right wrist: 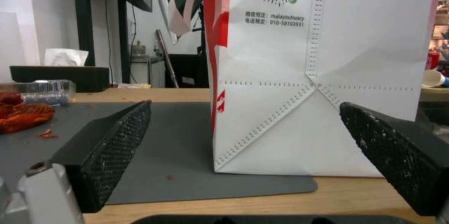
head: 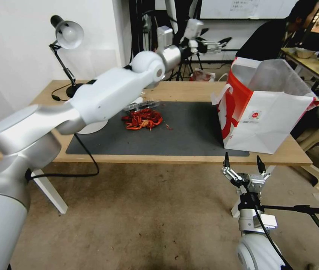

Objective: Pick up the trash from the table and place it into the takeout bag.

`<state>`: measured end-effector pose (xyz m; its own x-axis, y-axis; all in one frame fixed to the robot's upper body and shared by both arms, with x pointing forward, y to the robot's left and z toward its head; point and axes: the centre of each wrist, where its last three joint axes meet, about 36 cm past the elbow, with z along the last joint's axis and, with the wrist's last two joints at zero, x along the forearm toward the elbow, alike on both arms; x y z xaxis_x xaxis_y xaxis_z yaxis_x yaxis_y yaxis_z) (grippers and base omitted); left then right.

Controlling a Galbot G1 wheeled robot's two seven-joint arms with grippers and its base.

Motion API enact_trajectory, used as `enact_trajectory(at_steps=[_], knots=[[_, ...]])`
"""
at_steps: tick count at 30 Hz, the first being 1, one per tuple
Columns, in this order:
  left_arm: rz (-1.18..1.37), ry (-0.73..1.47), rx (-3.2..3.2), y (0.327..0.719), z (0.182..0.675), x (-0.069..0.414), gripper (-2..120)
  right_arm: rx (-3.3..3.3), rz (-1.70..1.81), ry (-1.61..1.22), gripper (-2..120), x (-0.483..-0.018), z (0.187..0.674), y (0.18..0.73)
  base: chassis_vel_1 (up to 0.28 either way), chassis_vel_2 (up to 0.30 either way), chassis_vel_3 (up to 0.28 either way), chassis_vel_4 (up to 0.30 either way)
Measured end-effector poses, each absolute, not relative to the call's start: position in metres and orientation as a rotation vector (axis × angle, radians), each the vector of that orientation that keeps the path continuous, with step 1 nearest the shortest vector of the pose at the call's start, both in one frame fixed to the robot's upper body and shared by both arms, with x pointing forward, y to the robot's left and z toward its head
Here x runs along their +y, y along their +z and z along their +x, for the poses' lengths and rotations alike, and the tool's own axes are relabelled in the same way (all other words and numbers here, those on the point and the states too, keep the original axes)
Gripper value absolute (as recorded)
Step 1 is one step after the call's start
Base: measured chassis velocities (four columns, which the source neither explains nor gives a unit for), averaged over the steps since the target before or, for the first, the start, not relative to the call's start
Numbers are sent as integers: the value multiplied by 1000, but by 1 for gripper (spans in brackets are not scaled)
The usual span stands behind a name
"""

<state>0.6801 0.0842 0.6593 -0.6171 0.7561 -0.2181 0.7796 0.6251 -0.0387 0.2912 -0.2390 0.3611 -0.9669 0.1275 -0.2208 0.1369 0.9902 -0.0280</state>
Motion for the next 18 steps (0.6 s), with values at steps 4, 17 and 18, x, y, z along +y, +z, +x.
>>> enact_trajectory(at_steps=[4,17,18], knots=[[1187,-227,2721,635,666,116,100,2914,196,-66,100,-239,291,362,0,0,0,0],[993,-244,2833,580,626,215,100,2921,181,-69,100,-234,293,360,0,0,0,0],[976,-239,2840,574,620,222,100,2923,180,-69,100,-234,292,359,0,0,0,0]])
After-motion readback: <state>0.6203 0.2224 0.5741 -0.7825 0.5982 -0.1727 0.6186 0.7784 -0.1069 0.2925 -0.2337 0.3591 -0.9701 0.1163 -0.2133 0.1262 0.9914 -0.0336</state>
